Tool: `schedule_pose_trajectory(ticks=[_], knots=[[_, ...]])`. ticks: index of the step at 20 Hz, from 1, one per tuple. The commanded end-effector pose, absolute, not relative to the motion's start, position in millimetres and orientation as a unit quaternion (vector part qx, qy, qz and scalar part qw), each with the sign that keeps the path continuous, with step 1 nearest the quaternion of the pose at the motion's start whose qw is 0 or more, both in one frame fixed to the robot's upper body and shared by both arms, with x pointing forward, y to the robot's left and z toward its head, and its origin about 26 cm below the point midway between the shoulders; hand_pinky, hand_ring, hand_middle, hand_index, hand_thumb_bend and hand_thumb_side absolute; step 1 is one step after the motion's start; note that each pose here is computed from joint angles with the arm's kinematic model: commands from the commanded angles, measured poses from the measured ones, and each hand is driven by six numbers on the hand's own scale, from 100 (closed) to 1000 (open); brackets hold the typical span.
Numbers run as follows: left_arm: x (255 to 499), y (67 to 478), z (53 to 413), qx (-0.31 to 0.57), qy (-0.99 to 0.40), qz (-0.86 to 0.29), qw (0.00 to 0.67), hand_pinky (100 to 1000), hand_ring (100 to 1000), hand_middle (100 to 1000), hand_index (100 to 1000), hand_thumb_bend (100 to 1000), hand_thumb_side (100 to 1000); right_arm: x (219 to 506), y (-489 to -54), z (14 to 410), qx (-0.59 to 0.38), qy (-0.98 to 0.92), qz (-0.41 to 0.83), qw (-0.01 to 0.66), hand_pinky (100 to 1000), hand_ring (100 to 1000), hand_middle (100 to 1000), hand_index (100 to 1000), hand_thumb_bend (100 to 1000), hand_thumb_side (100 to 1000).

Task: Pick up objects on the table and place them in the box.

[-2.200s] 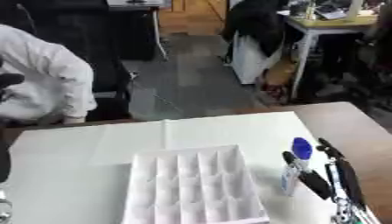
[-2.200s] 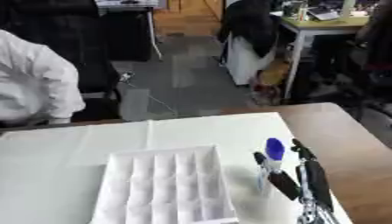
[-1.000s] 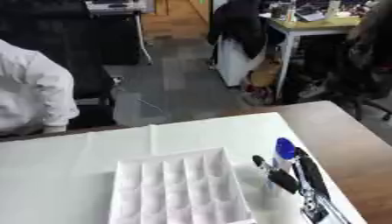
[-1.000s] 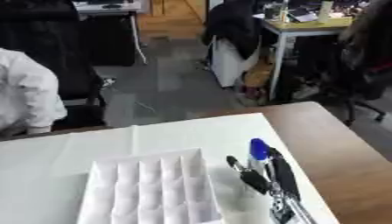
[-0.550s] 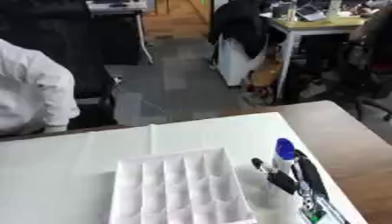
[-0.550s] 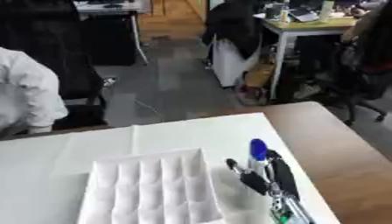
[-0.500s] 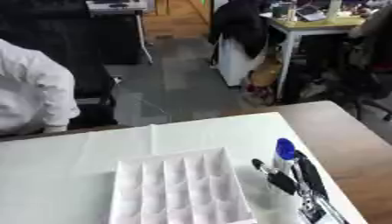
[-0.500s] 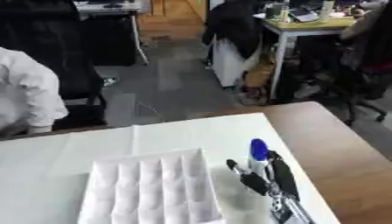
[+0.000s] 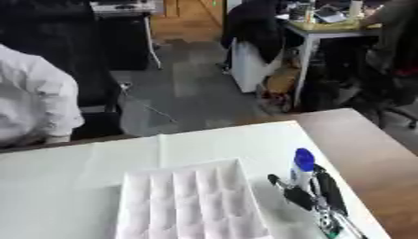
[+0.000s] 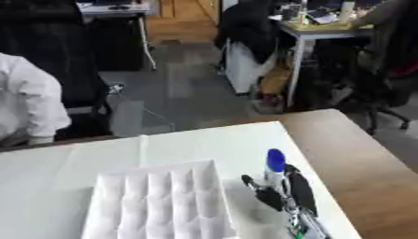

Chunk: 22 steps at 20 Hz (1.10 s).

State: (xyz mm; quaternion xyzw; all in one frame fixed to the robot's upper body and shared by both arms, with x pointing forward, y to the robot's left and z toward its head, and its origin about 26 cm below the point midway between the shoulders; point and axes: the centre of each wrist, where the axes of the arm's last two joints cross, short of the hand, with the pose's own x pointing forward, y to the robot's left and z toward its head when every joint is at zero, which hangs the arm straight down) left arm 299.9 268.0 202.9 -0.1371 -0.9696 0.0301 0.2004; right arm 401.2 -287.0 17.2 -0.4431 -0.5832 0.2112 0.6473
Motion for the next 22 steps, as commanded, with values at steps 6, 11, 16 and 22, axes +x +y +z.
schedule_pose_trajectory(ticks=[6, 11, 16, 22], knots=[[299, 264, 214, -0.148, -0.972, 0.022, 0.181, 657, 694, 805, 870, 522, 1000, 411, -294, 18, -0.484, -0.654, 0.136, 0.565, 100, 151, 117, 404, 549, 529], [299, 264, 214, -0.150, -0.972, 0.021, 0.182, 656, 693, 804, 870, 523, 1000, 409, -284, 12, -0.455, -0.697, 0.134, 0.538, 100, 100, 100, 363, 245, 553], [299, 264, 214, -0.151, -0.972, 0.022, 0.180, 658, 695, 805, 870, 522, 1000, 409, -276, 15, -0.442, -0.725, 0.146, 0.509, 100, 100, 100, 348, 100, 653], [299, 264, 215, -0.152, -0.972, 0.022, 0.180, 659, 696, 805, 869, 521, 1000, 411, -266, 31, -0.425, -0.754, 0.140, 0.482, 100, 100, 100, 342, 100, 689]])
